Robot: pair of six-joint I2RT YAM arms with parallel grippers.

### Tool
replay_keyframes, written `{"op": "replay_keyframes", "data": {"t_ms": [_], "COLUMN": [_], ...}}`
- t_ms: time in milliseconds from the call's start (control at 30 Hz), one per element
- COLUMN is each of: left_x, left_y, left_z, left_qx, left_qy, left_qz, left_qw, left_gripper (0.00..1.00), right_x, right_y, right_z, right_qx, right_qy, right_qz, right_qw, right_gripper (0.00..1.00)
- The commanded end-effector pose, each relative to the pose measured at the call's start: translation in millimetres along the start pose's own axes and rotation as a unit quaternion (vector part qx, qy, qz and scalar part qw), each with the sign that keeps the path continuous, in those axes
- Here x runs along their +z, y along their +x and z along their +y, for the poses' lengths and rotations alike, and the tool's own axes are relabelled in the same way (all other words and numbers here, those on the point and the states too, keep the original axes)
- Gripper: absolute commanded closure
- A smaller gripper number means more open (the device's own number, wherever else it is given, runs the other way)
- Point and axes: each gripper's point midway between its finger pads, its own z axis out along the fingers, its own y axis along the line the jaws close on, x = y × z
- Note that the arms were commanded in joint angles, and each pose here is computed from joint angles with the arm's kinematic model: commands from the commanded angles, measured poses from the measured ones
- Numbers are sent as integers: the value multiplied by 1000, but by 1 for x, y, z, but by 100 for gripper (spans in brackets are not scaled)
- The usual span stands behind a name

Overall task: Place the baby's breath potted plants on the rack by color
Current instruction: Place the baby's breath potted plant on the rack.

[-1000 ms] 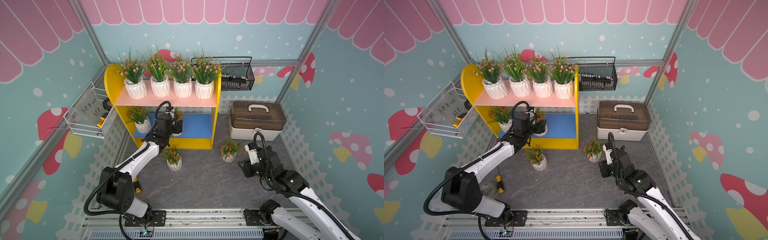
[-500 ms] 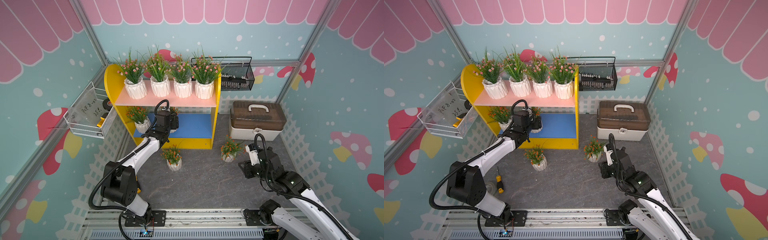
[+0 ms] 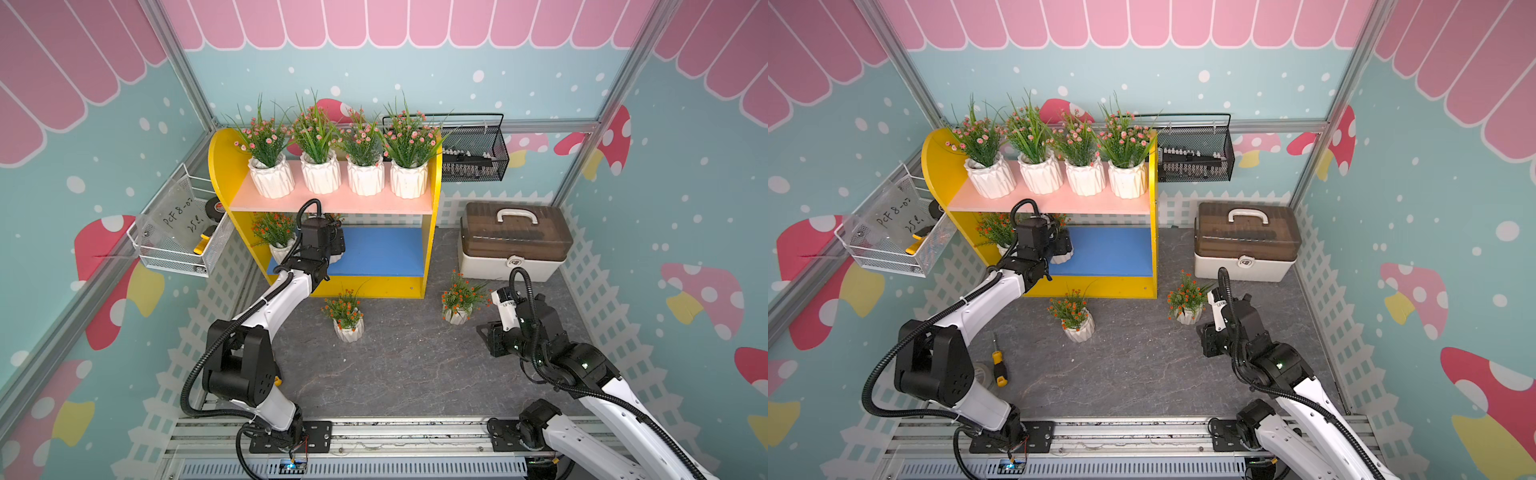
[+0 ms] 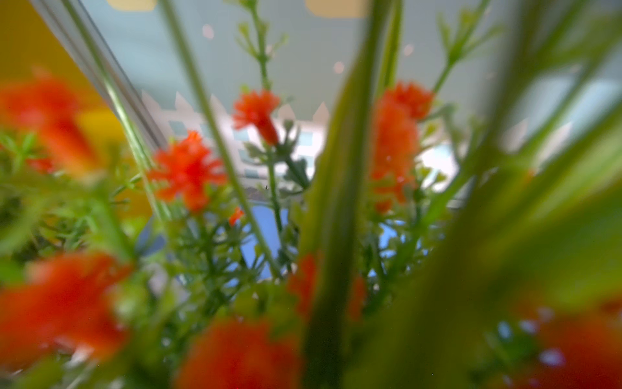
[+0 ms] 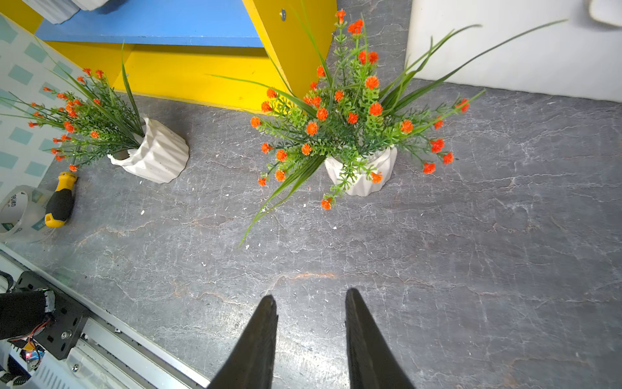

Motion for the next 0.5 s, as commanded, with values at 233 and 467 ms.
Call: {"op": "replay_keyframes", "data": {"t_ms": [233,467], "left_x": [11,10], "left_y": [-16,-11], "left_z": [19,22], "left_qx": [-35,-38], "left_qy": [-21,-26], "left_qz": [-20,-16], "left_qw": [999,999], "left_gripper": [32,19], "right_x": [5,7], "right_y": [6,4], "right_z": [-4,-3], "right_qx": [4,1], "right_qy": [6,4], "right_qz": [9,9], "right_qw": [1000,1000], "right_gripper": [66,66]}}
